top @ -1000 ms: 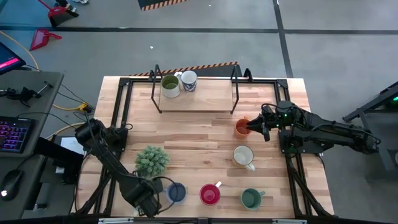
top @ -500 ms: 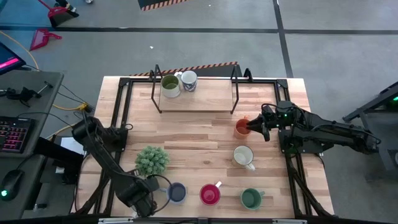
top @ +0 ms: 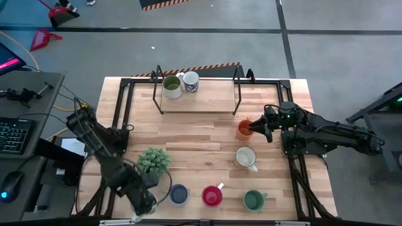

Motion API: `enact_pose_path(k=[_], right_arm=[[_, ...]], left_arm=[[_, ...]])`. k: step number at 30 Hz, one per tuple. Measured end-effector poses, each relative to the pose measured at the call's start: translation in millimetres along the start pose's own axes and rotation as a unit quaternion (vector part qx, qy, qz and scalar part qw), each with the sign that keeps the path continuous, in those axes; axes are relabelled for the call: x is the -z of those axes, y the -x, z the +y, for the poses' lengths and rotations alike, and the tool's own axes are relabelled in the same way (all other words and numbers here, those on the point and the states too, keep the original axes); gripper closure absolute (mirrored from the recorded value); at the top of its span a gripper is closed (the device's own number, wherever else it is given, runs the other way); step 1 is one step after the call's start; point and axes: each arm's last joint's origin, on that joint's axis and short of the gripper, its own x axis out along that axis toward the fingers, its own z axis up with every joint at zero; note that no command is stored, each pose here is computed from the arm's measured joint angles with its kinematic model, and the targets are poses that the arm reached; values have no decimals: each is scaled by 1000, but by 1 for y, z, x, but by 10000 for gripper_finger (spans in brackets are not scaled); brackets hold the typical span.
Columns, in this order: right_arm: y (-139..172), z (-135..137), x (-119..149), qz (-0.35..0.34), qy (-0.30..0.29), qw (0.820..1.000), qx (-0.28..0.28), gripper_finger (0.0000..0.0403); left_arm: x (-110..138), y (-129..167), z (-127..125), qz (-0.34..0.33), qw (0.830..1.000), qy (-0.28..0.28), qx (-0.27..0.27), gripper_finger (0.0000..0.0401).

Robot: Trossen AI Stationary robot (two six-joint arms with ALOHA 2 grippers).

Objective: Place coffee mugs
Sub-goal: Put the blue mug on the shelf aligned with the other white mug

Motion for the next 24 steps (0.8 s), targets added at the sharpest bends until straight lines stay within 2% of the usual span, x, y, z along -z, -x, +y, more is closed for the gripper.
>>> enact_pose_path(k=[3, 8, 14, 24], right_arm=[[0, 0, 0, 0, 1, 1000, 0, 306], [0, 0, 0, 0, 1, 1000, 0, 306], [0, 0, 0, -1, -3, 1000, 0, 306], [0, 0, -1, -3, -15, 1000, -1, 306]], left_arm=[[-15, 19, 9, -3, 1000, -20, -14, 391], [-48, 48, 37, -13, 996, -36, -84, 391], [-97, 74, 69, -77, 991, -39, -99, 391], [-159, 87, 136, -91, 985, -20, -147, 391]])
